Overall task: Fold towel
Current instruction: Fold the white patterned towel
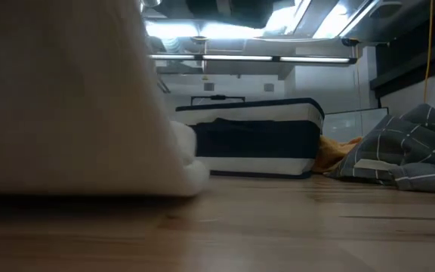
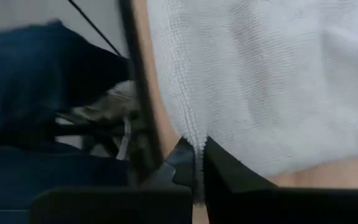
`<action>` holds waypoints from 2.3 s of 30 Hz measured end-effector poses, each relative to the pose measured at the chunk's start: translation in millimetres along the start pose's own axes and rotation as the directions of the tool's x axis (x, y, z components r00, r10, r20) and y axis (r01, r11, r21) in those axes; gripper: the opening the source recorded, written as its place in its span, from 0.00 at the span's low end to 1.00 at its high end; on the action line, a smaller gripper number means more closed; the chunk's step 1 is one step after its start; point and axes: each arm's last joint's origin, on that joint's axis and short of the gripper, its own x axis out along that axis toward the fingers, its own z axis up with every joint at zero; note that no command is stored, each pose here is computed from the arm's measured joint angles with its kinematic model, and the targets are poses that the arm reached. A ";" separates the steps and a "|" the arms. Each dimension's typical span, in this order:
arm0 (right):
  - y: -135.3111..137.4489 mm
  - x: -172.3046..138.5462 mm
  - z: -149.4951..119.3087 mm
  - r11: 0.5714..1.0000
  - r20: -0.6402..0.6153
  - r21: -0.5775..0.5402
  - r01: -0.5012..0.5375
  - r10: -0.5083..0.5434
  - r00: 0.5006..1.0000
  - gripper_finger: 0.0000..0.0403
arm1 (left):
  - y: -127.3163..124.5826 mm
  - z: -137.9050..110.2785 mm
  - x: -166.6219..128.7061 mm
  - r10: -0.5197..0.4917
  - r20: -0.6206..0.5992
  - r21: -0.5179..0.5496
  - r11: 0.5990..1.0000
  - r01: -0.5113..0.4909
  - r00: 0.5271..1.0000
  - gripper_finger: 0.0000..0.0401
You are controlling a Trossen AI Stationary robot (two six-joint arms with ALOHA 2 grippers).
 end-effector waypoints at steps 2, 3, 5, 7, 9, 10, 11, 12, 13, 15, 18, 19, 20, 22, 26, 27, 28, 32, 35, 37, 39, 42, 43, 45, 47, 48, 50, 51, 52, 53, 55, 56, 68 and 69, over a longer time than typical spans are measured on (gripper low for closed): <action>3.9 -1.5 -1.1 1.000 0.027 0.024 -0.005 0.005 1.000 0.06 | -3.2 3.7 -7.8 0.020 -0.009 0.010 1.000 -0.020 1.000 0.01; 4.5 -2.4 -0.6 0.999 0.039 0.032 -0.001 0.000 0.999 0.07 | -2.7 5.4 -11.4 0.048 -0.016 0.019 0.999 -0.048 0.999 0.01; 4.0 -4.4 1.0 0.999 0.056 0.054 0.006 -0.009 0.998 0.07 | -0.5 7.9 -17.5 0.103 -0.031 0.043 0.994 -0.102 0.994 0.01; 1.6 -4.8 2.7 0.998 0.065 0.059 0.025 -0.029 0.997 0.05 | 4.1 11.1 -22.8 0.174 -0.037 0.072 0.983 -0.171 0.984 0.01; -3.6 -4.7 5.6 0.996 0.065 0.066 0.052 -0.057 0.996 0.04 | 10.3 14.1 -26.7 0.250 -0.037 0.092 0.965 -0.246 0.968 0.02; -6.5 -4.7 7.2 0.995 0.065 0.070 0.068 -0.073 0.995 0.03 | 14.1 14.7 -27.3 0.285 -0.038 0.093 0.955 -0.280 0.958 0.02; -9.9 -4.7 9.7 0.994 0.070 0.076 0.084 -0.089 0.994 0.03 | 17.9 15.3 -27.3 0.315 -0.042 0.093 0.946 -0.310 0.948 0.02; -13.1 -4.8 11.8 0.991 0.076 0.082 0.103 -0.109 0.991 0.03 | 21.4 15.6 -27.4 0.342 -0.048 0.095 0.937 -0.336 0.939 0.01; -15.9 -6.6 14.0 0.989 0.080 0.087 0.118 -0.125 0.989 0.03 | 24.6 16.6 -27.3 0.365 -0.050 0.092 0.929 -0.359 0.930 0.01; -19.8 -9.2 16.9 0.985 0.088 0.095 0.143 -0.151 0.985 0.04 | 30.0 18.4 -27.0 0.401 -0.058 0.079 0.915 -0.396 0.914 0.01; -21.5 -20.5 21.1 0.982 0.110 0.103 0.159 -0.170 0.979 0.05 | 35.5 21.3 -26.3 0.433 -0.062 0.059 0.901 -0.430 0.899 0.01; -21.2 -24.2 22.0 0.982 0.116 0.104 0.160 -0.171 0.978 0.04 | 36.4 21.9 -26.0 0.438 -0.063 0.056 0.899 -0.435 0.897 0.01; -20.2 -28.5 22.9 0.983 0.123 0.104 0.153 -0.165 0.979 0.04 | 36.7 22.4 -25.7 0.437 -0.063 0.055 0.899 -0.434 0.897 0.01; -18.0 -34.1 23.3 0.984 0.132 0.105 0.142 -0.155 0.979 0.03 | 35.7 22.9 -25.2 0.428 -0.059 0.054 0.904 -0.425 0.902 0.01; -11.9 -39.0 22.3 0.983 0.139 0.158 0.092 -0.115 0.984 0.04 | 28.8 24.2 -30.6 0.395 -0.061 0.041 0.918 -0.393 0.917 0.01; -9.1 -38.9 21.4 0.982 0.136 0.175 0.067 -0.092 0.986 0.04 | 26.0 24.9 -32.8 0.380 -0.064 0.039 0.925 -0.378 0.923 0.01; -5.8 -39.0 20.4 0.981 0.132 0.190 0.036 -0.062 0.989 0.04 | 22.8 25.8 -35.6 0.365 -0.064 0.039 0.931 -0.363 0.929 0.01; 10.2 -39.6 13.1 0.972 0.129 0.225 -0.070 0.042 0.991 0.04 | 6.8 28.4 -45.7 0.281 -0.030 0.029 0.960 -0.280 0.959 0.01; 24.1 -41.1 7.1 0.963 0.160 0.230 -0.142 0.107 0.981 0.04 | -3.6 28.2 -49.6 0.213 -0.006 0.016 0.977 -0.213 0.977 0.01; 32.2 -42.2 3.3 0.955 0.181 0.234 -0.183 0.142 0.973 0.04 | -7.4 27.4 -50.3 0.188 0.007 0.011 0.982 -0.188 0.982 0.01; 35.2 -42.7 0.0 0.953 0.196 0.242 -0.181 0.134 0.971 0.04 | -7.5 27.7 -50.3 0.189 0.014 0.010 0.982 -0.189 0.982 0.01; 33.7 -42.4 -2.7 0.959 0.209 0.246 -0.138 0.086 0.974 0.04 | -5.1 29.6 -49.7 0.214 0.033 0.014 0.977 -0.214 0.976 0.01; 32.1 -42.0 -3.0 0.962 0.202 0.247 -0.121 0.071 0.977 0.04 | -3.8 30.9 -49.2 0.223 0.041 0.024 0.974 -0.225 0.974 0.01; 28.0 -41.4 -2.5 0.964 0.192 0.251 -0.089 0.041 0.981 0.04 | -0.4 33.4 -48.1 0.247 0.045 0.051 0.967 -0.249 0.968 0.01; 20.3 -40.6 -0.8 0.965 0.170 0.260 -0.037 -0.008 0.985 0.04 | 4.7 37.0 -46.3 0.274 0.040 0.047 0.960 -0.276 0.961 0.01; 16.3 -40.2 0.1 0.964 0.157 0.265 -0.011 -0.031 0.987 0.04 | 7.5 38.4 -45.6 0.291 0.037 0.046 0.955 -0.293 0.956 0.01; 7.9 -39.7 2.5 0.960 0.136 0.276 0.041 -0.081 0.987 0.04 | 13.5 40.4 -42.8 0.325 0.033 0.042 0.944 -0.327 0.945 0.01; 4.2 -39.7 4.1 0.958 0.128 0.280 0.060 -0.100 0.987 0.04 | 16.8 41.3 -41.8 0.346 0.031 0.041 0.937 -0.347 0.938 0.01; 0.6 -39.6 5.9 0.955 0.123 0.285 0.078 -0.117 0.985 0.04 | 20.3 42.2 -40.8 0.366 0.025 0.038 0.929 -0.367 0.930 0.01; -2.9 -39.4 7.8 0.952 0.119 0.290 0.094 -0.133 0.984 0.04 | 23.7 43.3 -39.8 0.385 0.021 0.034 0.922 -0.386 0.923 0.01; -9.9 -39.5 11.0 0.945 0.109 0.299 0.130 -0.169 0.980 0.04 | 30.5 44.8 -37.2 0.421 0.011 0.033 0.906 -0.421 0.907 0.01; -13.6 -39.8 12.4 0.941 0.101 0.302 0.150 -0.188 0.977 0.04 | 33.8 46.1 -35.6 0.435 0.007 0.028 0.900 -0.435 0.900 0.01; -10.5 -40.3 15.2 0.954 0.076 0.287 0.084 -0.110 0.991 0.05 | 38.7 48.5 -33.4 0.405 -0.071 -0.009 0.914 -0.406 0.912 0.01; -6.2 -40.2 14.1 0.957 0.078 0.285 0.052 -0.078 0.994 0.05 | 34.7 47.3 -33.1 0.363 -0.093 -0.020 0.930 -0.366 0.927 0.01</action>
